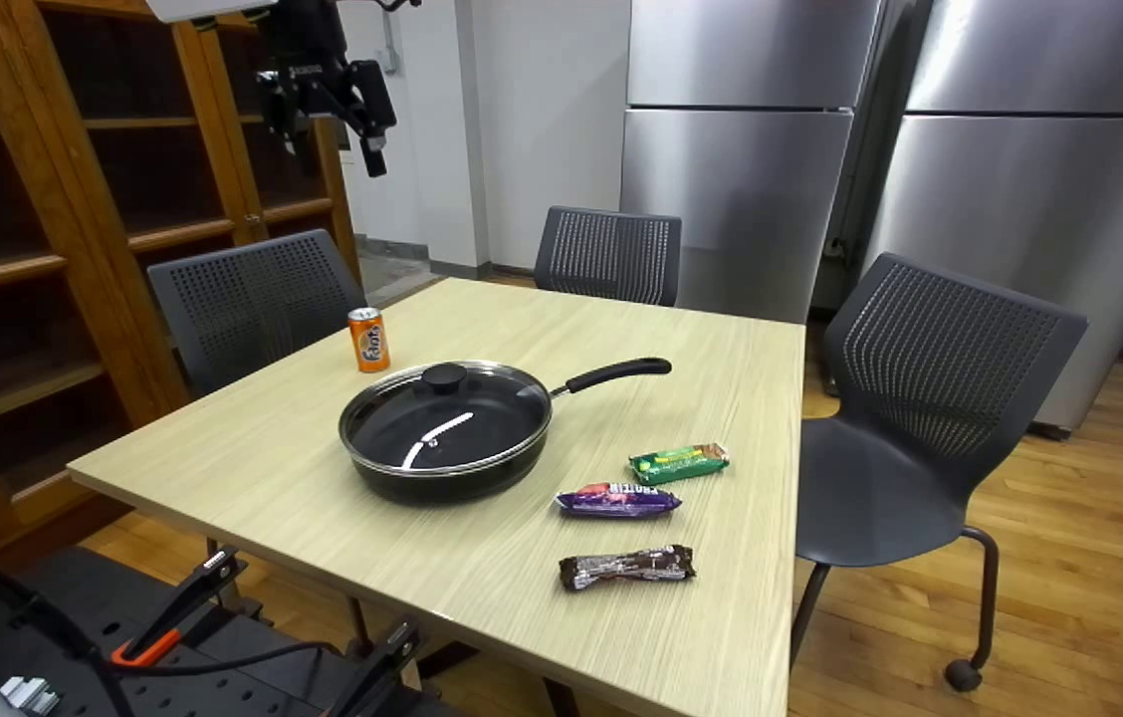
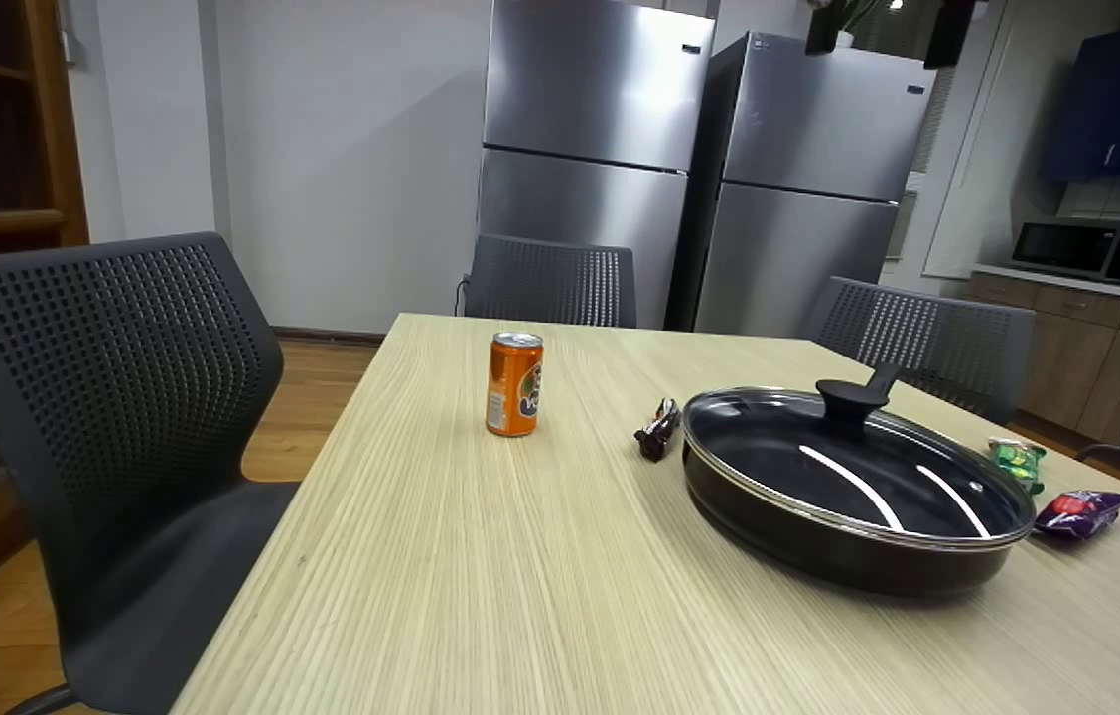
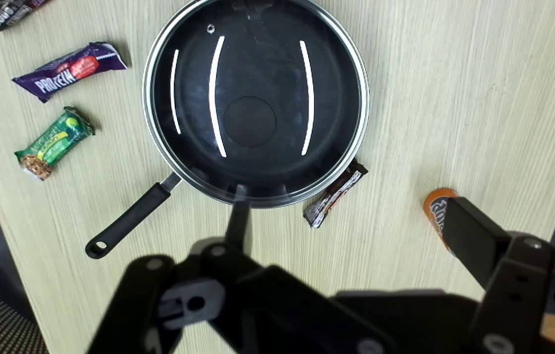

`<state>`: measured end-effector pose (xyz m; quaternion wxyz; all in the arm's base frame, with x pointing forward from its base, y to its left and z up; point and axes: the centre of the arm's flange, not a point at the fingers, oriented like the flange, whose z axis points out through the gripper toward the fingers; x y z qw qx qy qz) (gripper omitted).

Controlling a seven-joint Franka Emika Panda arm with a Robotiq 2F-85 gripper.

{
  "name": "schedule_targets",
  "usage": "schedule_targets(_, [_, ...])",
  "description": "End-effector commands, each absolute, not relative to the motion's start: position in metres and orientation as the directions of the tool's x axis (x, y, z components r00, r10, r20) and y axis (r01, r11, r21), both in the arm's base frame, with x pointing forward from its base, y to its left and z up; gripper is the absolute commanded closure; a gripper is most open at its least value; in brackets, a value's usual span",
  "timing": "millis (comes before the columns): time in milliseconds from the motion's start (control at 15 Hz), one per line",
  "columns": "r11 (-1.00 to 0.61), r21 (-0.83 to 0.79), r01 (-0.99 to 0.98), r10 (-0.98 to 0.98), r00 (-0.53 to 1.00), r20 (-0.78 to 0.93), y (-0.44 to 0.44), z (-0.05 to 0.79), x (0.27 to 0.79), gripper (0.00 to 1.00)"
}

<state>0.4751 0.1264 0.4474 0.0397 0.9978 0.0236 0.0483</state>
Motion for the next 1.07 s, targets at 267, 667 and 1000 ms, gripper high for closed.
schedule_targets(267, [-0.994,0.069,-0.082,-0.076,0.993,0.087,0.118,0.395,0.483,0.00])
schedule_targets(667, [-0.987,0.058,-0.151,-0.148,0.988,0.052,0.107,0.361,0.478,0.00])
schedule_targets(1000, [-0.977,0.059,-0.205,-0.203,0.979,0.031,0.091,0.337,0.472,0.00])
